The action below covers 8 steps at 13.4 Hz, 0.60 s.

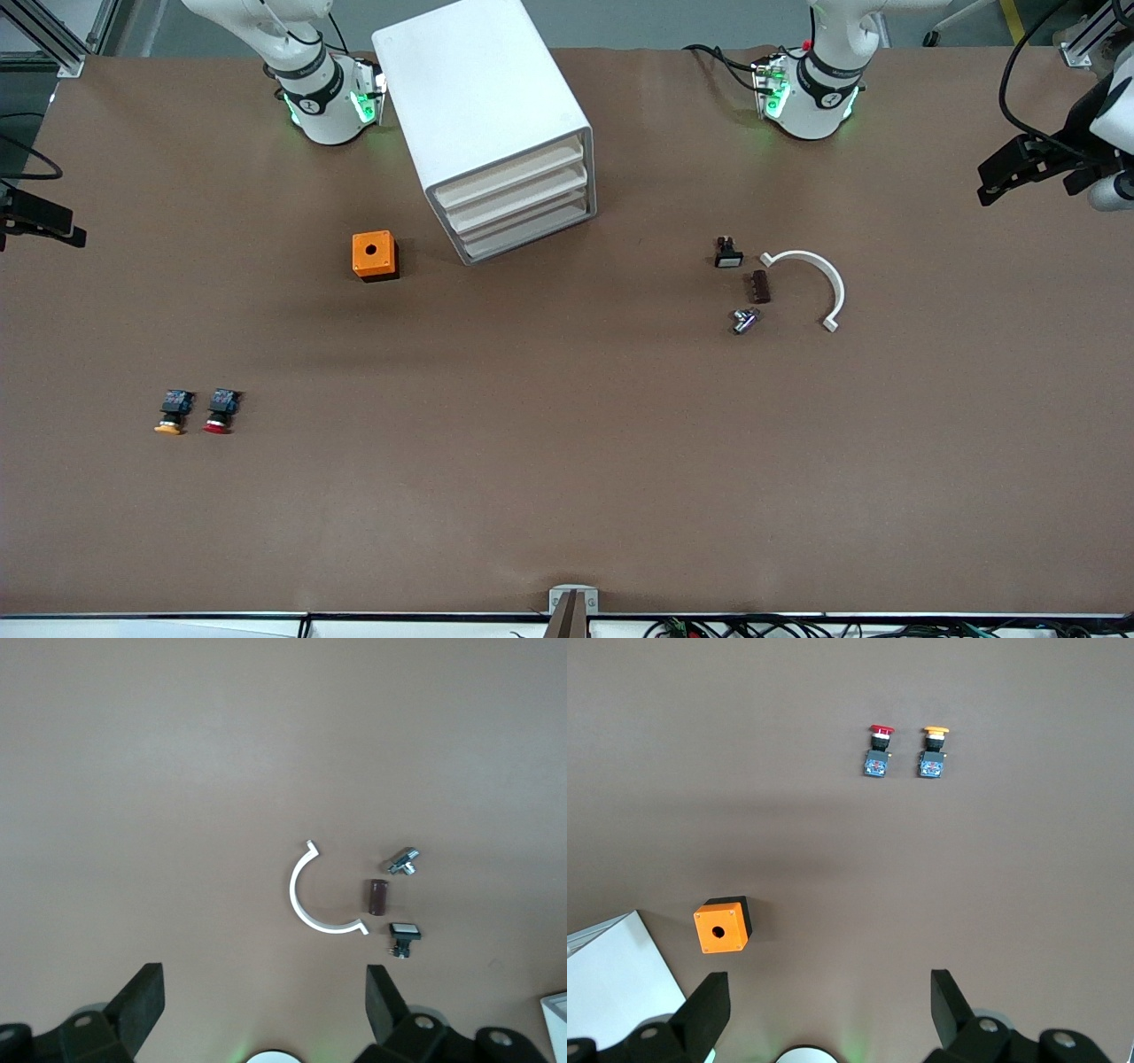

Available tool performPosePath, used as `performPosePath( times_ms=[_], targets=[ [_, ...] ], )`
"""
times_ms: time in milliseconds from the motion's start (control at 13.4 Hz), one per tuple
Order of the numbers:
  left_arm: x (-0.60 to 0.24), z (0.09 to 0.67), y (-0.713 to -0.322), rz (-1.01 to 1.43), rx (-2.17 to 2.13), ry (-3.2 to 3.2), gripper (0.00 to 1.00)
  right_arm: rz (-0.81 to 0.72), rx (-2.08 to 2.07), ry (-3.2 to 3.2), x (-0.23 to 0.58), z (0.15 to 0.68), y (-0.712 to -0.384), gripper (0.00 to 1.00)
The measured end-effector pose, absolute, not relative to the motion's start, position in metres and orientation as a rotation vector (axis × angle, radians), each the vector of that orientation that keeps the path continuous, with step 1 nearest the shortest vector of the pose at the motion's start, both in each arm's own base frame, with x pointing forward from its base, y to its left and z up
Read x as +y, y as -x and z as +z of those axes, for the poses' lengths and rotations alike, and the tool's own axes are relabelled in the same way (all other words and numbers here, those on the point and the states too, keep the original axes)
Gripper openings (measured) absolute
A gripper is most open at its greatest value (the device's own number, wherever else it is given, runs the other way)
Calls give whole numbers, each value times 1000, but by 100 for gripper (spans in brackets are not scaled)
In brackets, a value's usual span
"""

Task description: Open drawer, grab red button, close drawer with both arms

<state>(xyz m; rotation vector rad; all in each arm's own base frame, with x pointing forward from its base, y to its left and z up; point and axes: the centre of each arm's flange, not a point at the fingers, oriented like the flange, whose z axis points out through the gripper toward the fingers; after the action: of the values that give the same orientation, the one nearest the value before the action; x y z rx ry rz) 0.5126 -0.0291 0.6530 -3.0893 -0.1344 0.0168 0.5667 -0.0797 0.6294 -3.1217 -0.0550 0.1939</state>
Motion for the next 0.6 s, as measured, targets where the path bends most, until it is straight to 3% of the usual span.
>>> performPosePath(
  times_ms=[597],
  targets=[
    [-37,657,-497,6,-127,3159,100,140,200,3123,-51,655,-554,100]
  ],
)
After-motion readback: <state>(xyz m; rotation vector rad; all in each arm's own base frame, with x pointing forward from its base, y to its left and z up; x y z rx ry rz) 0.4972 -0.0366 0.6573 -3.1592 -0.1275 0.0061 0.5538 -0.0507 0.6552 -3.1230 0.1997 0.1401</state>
